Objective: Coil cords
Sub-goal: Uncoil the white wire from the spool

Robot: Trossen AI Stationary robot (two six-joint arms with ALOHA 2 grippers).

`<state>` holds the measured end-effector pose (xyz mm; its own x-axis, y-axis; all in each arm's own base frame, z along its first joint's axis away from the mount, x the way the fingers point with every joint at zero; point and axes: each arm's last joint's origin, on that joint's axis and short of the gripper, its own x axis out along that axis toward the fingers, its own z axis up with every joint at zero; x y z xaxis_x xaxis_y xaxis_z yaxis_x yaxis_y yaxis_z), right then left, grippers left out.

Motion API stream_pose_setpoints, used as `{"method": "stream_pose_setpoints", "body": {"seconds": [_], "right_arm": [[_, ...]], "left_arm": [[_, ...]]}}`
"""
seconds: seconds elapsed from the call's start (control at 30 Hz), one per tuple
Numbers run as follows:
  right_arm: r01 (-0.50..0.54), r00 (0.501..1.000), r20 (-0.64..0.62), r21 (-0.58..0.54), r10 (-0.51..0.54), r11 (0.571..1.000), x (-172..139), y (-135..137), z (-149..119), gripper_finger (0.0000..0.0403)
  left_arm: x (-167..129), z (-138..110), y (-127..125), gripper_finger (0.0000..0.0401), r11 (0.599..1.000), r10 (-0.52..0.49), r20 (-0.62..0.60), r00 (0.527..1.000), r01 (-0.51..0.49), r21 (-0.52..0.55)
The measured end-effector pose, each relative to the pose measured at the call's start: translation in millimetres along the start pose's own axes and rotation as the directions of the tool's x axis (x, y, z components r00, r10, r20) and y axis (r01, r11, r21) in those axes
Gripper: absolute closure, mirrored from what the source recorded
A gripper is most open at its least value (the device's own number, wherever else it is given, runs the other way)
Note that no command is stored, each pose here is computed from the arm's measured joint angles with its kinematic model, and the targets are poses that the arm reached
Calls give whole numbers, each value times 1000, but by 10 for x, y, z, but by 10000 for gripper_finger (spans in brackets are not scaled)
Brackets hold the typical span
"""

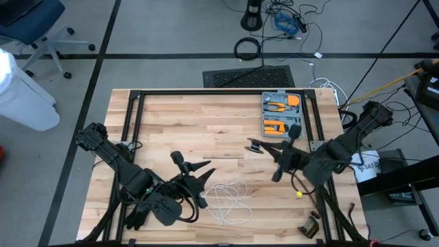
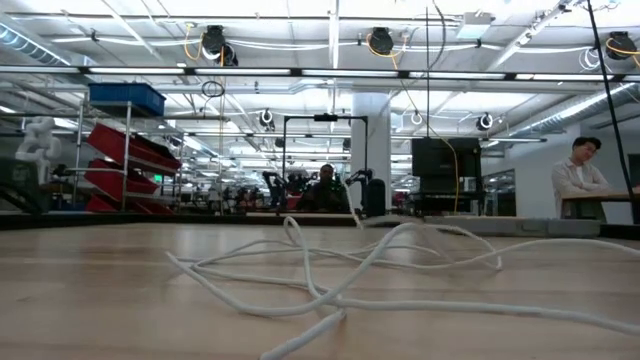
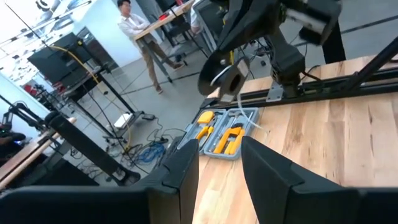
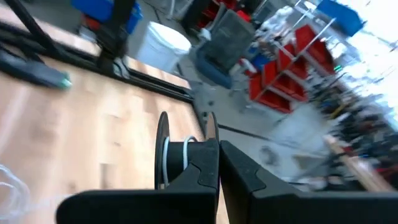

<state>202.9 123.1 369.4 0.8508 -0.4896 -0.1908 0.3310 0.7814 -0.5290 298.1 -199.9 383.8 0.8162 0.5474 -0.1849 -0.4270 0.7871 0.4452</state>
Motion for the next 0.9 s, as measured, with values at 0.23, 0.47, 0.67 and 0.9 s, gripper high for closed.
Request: {"method": "stream_pose_setpoints", "body": {"seconds": [0.23, 0.47, 0.67, 0.9], "right_arm": [[22, 1000, 5, -151, -22, 988, 100, 206, 41, 403], [60, 998, 22, -236, -57, 970, 158, 305, 94, 403], [41, 999, 24, -273, -36, 961, 173, 362, 90, 403], [-22, 999, 42, -257, 34, 966, 172, 379, 100, 403]], "left_arm": [[47, -1, 21, 273, 1000, 11, -6, 1000, -10, 18], [329, -28, 62, 273, 977, -123, -51, 991, 130, 168], [650, -43, -3, 273, 973, -107, -43, 993, 113, 201], [788, -53, -148, 273, 946, -176, -9, 984, 171, 274]]}}
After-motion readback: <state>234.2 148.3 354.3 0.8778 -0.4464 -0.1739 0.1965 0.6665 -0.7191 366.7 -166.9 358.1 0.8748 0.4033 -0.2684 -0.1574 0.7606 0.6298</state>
